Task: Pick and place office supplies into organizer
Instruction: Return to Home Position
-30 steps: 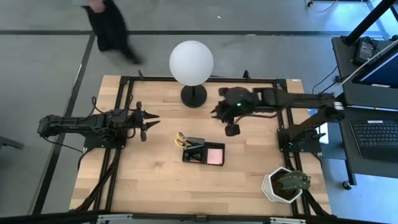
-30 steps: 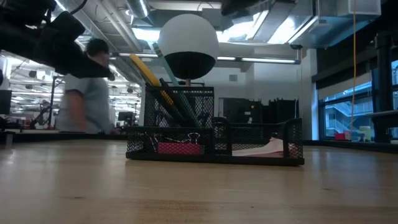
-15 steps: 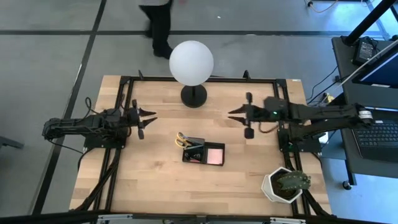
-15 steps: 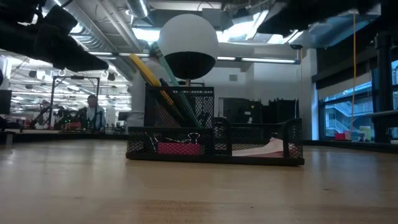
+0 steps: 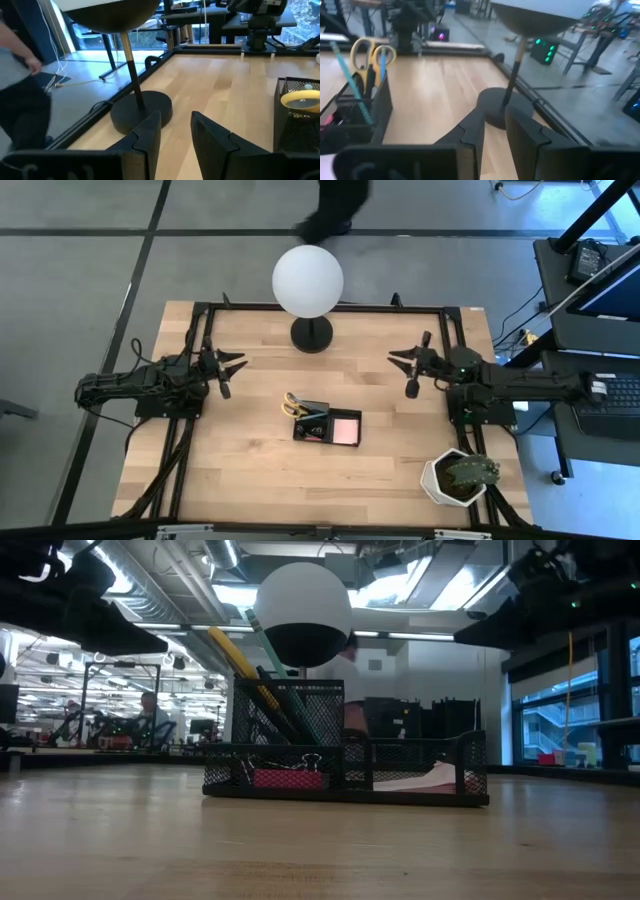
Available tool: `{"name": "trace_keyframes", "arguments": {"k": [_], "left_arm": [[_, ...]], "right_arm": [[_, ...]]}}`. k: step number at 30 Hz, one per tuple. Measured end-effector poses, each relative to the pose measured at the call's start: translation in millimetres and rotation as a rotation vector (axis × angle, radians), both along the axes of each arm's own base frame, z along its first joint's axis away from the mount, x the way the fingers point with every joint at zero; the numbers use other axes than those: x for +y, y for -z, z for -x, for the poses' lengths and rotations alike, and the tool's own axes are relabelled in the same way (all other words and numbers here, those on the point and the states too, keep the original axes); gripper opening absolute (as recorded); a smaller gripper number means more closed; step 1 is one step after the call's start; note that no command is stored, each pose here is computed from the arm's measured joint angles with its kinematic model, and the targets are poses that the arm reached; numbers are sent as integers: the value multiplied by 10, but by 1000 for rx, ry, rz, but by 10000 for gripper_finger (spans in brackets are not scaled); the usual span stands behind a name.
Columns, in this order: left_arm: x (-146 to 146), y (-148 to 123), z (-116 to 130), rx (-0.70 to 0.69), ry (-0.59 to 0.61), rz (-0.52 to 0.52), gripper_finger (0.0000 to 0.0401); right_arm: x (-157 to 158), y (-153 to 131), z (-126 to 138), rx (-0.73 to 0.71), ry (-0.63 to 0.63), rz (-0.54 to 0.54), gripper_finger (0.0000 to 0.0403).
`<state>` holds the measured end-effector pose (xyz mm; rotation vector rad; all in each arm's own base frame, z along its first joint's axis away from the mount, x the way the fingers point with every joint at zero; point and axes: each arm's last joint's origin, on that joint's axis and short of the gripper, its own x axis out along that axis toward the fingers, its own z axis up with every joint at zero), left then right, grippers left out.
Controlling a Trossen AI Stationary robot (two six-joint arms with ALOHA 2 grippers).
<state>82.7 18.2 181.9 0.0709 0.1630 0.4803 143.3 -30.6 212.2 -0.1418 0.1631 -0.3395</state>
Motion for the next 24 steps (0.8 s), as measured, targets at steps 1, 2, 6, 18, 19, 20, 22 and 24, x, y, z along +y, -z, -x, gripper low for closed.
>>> {"name": "trace_keyframes", "arguments": {"k": [1,2,6,18,19,20,22,24], "left_arm": [[0,0,0,-3,-1,4,102],[0,-3,-1,-6,0,4,102],[0,-5,-1,-19,-3,24,102],[18,8,11,-7,-78,20,102],[18,8,11,-7,-78,21,102],[18,8,11,-7,-78,21,102],[18,8,11,-7,-77,21,102],[18,8,11,-6,-77,20,102]], "right_arm": [[-8,34,30,-15,9,2,81],[-12,66,58,-29,12,0,81],[-10,219,170,-65,17,0,81],[35,432,396,-163,21,-4,81],[37,425,410,-172,21,-2,81],[39,419,423,-181,24,0,81],[39,410,452,-198,46,1,81],[30,393,489,-234,106,-19,81]]}}
